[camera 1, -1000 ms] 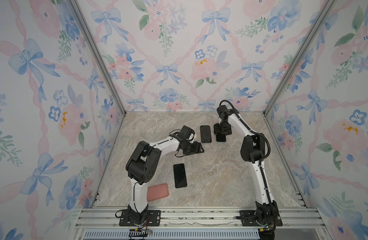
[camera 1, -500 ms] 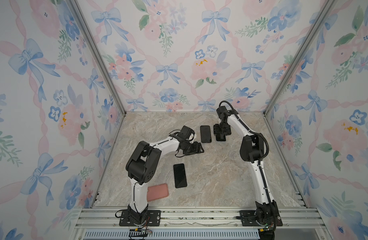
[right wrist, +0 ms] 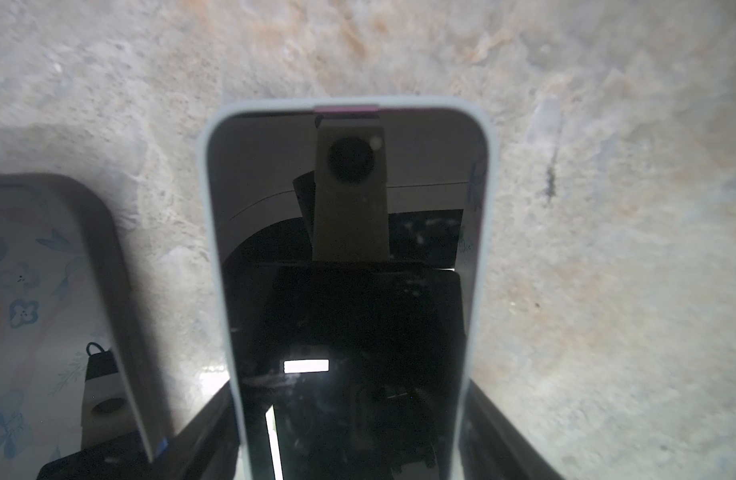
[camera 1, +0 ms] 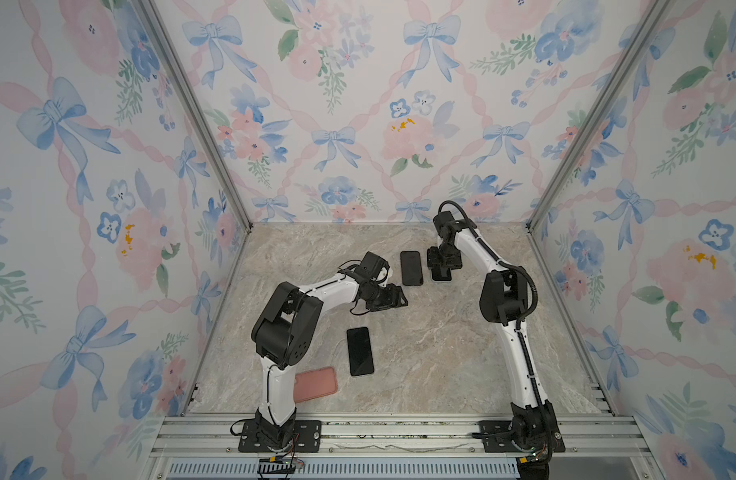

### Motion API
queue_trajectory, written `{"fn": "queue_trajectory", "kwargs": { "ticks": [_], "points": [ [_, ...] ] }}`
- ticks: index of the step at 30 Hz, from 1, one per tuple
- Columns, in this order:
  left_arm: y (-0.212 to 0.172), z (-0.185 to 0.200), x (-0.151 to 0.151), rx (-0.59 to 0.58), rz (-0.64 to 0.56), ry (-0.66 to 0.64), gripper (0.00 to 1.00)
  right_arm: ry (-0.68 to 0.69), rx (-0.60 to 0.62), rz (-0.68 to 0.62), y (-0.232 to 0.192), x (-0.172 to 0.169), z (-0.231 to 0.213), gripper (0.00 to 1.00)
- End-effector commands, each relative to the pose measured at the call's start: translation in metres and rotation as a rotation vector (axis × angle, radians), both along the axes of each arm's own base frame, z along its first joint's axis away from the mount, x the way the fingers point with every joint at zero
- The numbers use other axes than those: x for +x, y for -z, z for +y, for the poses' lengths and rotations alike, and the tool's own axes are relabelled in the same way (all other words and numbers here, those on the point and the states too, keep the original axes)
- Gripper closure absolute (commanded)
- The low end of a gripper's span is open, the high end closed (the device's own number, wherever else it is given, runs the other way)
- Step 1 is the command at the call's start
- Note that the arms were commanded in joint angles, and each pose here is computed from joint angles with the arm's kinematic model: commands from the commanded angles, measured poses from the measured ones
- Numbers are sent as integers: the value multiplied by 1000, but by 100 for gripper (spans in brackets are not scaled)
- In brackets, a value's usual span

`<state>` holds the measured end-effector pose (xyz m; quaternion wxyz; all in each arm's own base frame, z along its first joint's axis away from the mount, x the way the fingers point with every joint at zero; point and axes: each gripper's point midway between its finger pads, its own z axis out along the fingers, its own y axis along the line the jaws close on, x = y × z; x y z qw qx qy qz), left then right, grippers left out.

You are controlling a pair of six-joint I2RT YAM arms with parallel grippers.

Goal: Put the phone into the phone case

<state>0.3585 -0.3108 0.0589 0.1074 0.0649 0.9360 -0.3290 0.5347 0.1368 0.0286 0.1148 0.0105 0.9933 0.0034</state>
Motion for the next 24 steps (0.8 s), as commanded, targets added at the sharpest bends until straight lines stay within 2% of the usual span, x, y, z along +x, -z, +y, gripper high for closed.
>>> {"fn": "queue_trajectory", "kwargs": {
  "ticks": [1,16,24],
  "points": [
    [4,3,-3,-1,20,0,28,-9,6,-31,3,12,-1,26],
    [-7,4,-4,-10,-7,2,27,-19,-6,-46,-12,10,-3,10],
    [-24,6,-7,-29,-36,6,27,-46,-2,-100,-57,2,2,9]
  ]
}}
